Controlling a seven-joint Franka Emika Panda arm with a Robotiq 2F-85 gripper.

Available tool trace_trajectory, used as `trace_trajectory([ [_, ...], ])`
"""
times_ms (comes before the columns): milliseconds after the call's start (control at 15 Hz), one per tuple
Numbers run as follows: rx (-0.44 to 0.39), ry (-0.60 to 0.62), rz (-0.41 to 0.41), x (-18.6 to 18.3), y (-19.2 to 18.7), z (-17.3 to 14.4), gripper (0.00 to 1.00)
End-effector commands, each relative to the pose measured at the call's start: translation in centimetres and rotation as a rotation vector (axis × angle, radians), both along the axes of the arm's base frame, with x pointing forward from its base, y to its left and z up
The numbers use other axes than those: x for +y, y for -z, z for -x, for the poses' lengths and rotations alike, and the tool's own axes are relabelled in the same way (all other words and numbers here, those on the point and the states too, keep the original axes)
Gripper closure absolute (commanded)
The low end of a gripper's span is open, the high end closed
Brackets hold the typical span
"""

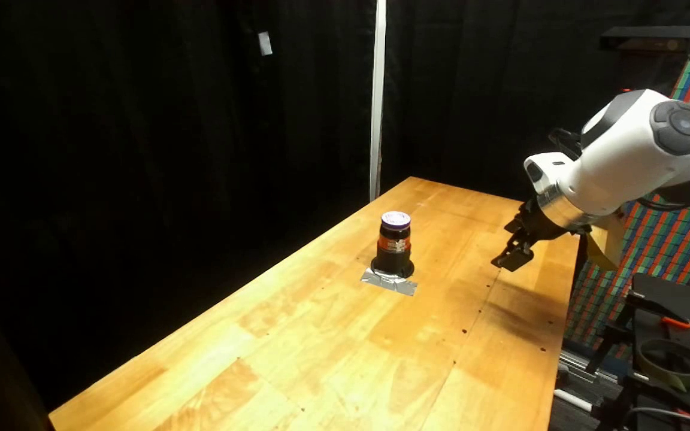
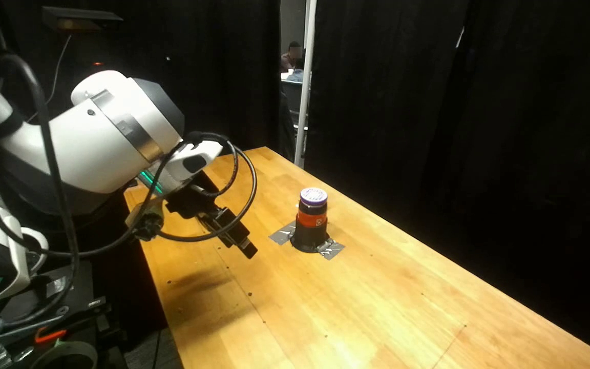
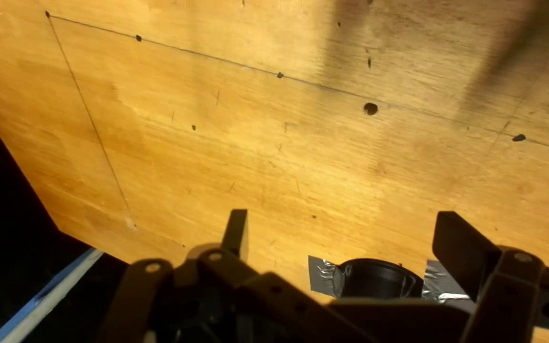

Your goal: Put the rubber band around the base of the cup

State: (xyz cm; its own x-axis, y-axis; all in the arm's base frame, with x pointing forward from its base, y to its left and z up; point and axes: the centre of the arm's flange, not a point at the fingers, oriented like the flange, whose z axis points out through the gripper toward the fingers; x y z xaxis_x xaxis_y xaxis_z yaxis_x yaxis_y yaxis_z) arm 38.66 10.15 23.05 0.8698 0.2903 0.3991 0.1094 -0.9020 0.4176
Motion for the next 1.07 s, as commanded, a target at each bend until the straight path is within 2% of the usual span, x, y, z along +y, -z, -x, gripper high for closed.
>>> trace_trajectory([
  [0, 0.054, 0.006, 0.009, 1.7, -7.8, -1.4, 0.00],
  [467, 0.106, 0.034, -0.032, 2.6, -15.1, -3.3, 0.00],
  [1000, 0.115, 0.045, -0.045, 2.9, -30.8, -3.1, 0.00],
])
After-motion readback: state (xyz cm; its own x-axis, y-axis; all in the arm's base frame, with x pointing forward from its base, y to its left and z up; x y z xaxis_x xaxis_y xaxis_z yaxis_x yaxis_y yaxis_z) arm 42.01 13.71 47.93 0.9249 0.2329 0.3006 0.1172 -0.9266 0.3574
